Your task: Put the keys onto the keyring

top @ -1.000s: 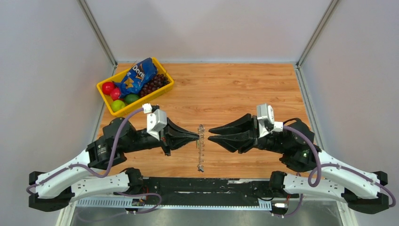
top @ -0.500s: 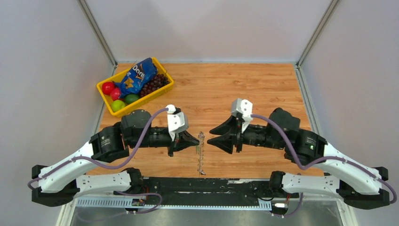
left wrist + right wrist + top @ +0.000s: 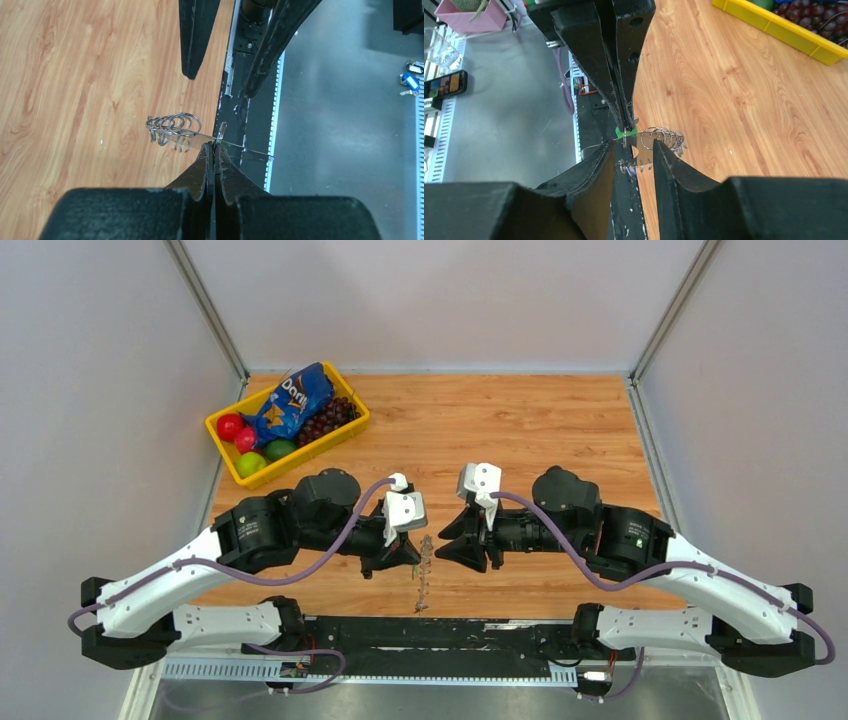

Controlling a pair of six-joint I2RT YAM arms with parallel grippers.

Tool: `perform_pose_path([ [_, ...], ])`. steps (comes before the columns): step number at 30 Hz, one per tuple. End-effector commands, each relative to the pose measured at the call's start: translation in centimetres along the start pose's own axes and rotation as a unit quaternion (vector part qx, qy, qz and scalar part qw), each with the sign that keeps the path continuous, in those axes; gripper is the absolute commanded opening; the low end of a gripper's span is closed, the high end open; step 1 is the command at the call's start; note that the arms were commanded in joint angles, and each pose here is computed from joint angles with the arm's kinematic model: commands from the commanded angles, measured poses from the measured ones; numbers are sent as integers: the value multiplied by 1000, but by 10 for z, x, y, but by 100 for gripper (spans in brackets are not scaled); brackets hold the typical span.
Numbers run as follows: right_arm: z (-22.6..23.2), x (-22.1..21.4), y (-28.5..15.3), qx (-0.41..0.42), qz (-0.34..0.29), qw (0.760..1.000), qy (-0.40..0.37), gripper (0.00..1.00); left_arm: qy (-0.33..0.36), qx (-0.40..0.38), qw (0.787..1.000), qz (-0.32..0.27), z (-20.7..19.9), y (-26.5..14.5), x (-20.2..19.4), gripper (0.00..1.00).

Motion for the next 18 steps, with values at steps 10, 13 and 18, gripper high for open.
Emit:
perform_pose_path([
  [10,2,-13,14,65,-5,997,-51,34,27,-18,999,-18,-2,-10,16,0],
  [13,1,-13,18,70,-8,996,-54,34,27,-18,999,-18,-2,-9,17,0],
  [18,1,-11,24,76,-12,995,-57,33,28,-20,999,-19,-1,-8,17,0],
])
Point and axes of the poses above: each gripper's point midway between its finger pads, its own y axis out along the fingers, its own z axis along the line the jaws close on, x = y × z, the point moved 10 cm from there along -y, back along the fingers, and after that the axes turned 6 degrees about y, right-handed, at the moved point
